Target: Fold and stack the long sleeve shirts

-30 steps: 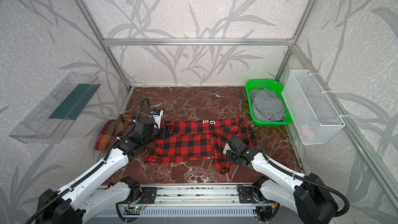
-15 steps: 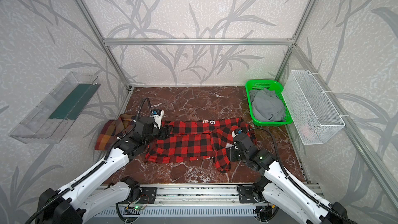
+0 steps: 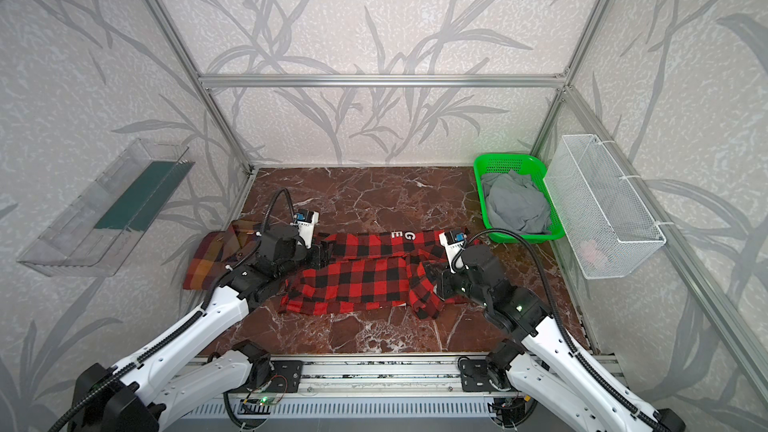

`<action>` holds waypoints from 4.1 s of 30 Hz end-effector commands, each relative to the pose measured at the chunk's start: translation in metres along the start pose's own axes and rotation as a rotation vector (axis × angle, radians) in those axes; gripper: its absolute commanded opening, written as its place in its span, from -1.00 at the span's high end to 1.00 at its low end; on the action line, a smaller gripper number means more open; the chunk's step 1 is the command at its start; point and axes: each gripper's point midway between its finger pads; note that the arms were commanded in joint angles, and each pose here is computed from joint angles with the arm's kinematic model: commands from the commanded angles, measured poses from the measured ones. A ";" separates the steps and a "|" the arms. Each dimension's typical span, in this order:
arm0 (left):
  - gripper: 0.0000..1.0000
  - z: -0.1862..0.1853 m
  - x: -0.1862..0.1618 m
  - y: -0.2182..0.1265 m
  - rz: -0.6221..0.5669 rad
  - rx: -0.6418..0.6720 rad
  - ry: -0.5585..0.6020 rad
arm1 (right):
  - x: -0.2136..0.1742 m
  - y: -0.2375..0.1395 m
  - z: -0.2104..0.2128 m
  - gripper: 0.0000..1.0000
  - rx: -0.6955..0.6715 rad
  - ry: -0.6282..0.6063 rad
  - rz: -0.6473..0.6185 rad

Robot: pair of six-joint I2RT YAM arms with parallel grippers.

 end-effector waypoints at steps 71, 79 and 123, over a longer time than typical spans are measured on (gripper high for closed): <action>1.00 -0.149 0.155 -0.038 -0.396 -0.531 0.136 | 0.092 -0.008 0.112 0.00 0.315 -0.355 -0.005; 1.00 -0.095 0.186 -0.041 -0.573 -0.310 -0.268 | 0.141 -0.030 0.049 -0.28 0.147 -0.048 -0.216; 1.00 -0.082 0.134 -0.042 -0.137 0.138 -0.664 | 0.052 0.048 -0.097 -0.16 -0.222 0.346 0.012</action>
Point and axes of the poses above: each gripper's point midway between its finger pads, its own y axis out along the fingers, its own z axis along the line the jaws close on, x = y × z, and after that the axes turned 13 degrees about y, right-handed
